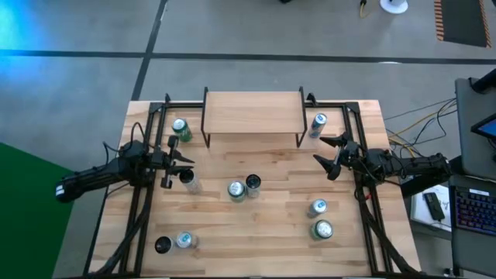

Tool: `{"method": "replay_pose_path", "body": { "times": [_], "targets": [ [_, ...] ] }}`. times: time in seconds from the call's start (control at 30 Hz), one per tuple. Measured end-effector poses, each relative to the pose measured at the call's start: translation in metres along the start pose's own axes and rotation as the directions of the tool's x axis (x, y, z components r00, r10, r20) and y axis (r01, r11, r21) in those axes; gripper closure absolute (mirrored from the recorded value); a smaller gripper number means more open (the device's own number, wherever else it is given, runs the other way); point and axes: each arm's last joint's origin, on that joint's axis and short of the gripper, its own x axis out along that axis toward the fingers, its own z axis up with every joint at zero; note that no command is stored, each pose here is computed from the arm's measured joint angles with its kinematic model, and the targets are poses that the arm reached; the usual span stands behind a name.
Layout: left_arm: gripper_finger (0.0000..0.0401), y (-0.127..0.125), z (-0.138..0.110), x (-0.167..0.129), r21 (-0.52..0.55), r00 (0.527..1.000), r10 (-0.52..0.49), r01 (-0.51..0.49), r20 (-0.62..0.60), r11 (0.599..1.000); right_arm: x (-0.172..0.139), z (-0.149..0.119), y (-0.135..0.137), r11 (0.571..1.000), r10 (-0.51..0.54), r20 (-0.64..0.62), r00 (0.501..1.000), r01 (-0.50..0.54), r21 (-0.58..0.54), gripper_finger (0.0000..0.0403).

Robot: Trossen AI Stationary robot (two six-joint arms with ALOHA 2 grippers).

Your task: Sort soda cans

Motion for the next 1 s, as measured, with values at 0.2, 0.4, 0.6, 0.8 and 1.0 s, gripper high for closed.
{"method": "replay_pose_path", "body": {
  "times": [0.2, 0.4, 0.6, 0.8, 1.0],
  "targets": [
    [0.0343, 0.000, 0.000, 0.000, 0.000, 1.000, 0.000, 0.000, 0.000, 1.000, 0.000, 0.000, 0.000, 1.000, 0.000, 0.000, 1.000, 0.000, 0.000, 0.0017],
    [0.0343, 0.000, 0.000, 0.000, 0.000, 1.000, 0.000, 0.000, 0.000, 1.000, 0.000, 0.003, 0.000, 1.000, 0.002, 0.029, 1.000, -0.002, 0.014, 0.0017],
    [0.0343, 0.000, 0.002, 0.000, 0.045, 1.000, 0.004, -0.005, 0.023, 0.999, 0.000, 0.007, 0.001, 0.999, 0.005, 0.065, 0.998, -0.008, 0.037, 0.0017],
    [0.0343, 0.001, 0.005, 0.000, -0.105, 0.999, 0.005, 0.001, 0.052, 0.994, -0.001, 0.011, 0.001, 0.997, 0.008, 0.102, 0.995, -0.015, 0.072, 0.0017],
    [0.0343, 0.002, 0.007, 0.000, -0.272, 0.997, 0.052, -0.032, 0.065, 0.962, -0.001, 0.017, 0.001, 0.998, -0.004, 0.167, 0.986, -0.007, 0.064, 0.0017]
  ]
}}
